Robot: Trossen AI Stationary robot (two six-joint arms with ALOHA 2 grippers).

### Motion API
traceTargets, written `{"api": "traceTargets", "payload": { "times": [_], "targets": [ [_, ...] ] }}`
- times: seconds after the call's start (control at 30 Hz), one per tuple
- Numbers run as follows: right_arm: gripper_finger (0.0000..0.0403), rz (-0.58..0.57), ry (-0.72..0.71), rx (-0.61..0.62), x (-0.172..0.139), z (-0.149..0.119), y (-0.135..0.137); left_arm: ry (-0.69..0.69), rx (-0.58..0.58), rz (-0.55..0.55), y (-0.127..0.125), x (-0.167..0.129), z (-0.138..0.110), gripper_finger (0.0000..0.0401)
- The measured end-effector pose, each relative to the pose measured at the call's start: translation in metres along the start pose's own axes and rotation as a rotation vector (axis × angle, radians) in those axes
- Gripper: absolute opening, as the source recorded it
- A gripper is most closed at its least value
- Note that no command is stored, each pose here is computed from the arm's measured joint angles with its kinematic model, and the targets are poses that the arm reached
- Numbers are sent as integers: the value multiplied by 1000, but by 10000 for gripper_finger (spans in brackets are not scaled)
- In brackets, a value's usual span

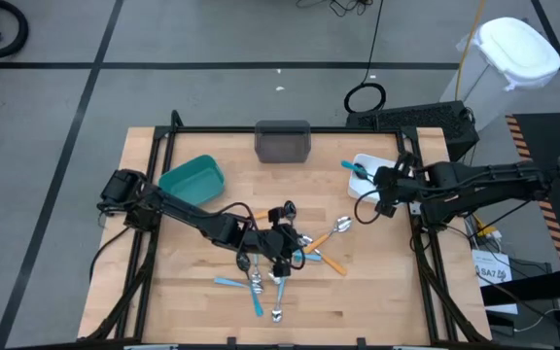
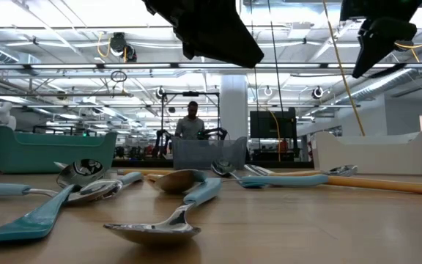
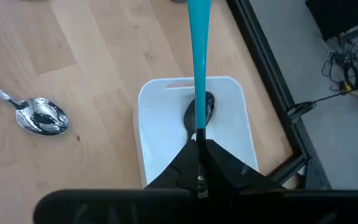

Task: Sort silverware by color (type)
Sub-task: Put the blue spoon into the white bin

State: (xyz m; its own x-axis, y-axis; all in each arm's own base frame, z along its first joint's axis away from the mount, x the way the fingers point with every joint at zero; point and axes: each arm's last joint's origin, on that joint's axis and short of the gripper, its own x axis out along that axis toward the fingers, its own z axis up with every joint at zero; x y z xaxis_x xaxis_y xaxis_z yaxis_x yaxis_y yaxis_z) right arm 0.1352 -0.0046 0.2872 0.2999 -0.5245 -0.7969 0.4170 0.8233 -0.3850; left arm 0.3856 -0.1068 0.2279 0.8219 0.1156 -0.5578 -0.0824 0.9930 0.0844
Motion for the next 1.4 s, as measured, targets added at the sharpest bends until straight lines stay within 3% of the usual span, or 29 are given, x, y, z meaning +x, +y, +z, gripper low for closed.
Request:
{"api": "traceTargets", "payload": {
  "times": [0.83,1.4],
  "targets": [
    [8,-156,209,122,47,-29,-7,-2,-5,4,2,1,1,120],
    [8,-193,275,234,59,-31,-12,-39,-2,0,2,1,4,120]
  ]
}}
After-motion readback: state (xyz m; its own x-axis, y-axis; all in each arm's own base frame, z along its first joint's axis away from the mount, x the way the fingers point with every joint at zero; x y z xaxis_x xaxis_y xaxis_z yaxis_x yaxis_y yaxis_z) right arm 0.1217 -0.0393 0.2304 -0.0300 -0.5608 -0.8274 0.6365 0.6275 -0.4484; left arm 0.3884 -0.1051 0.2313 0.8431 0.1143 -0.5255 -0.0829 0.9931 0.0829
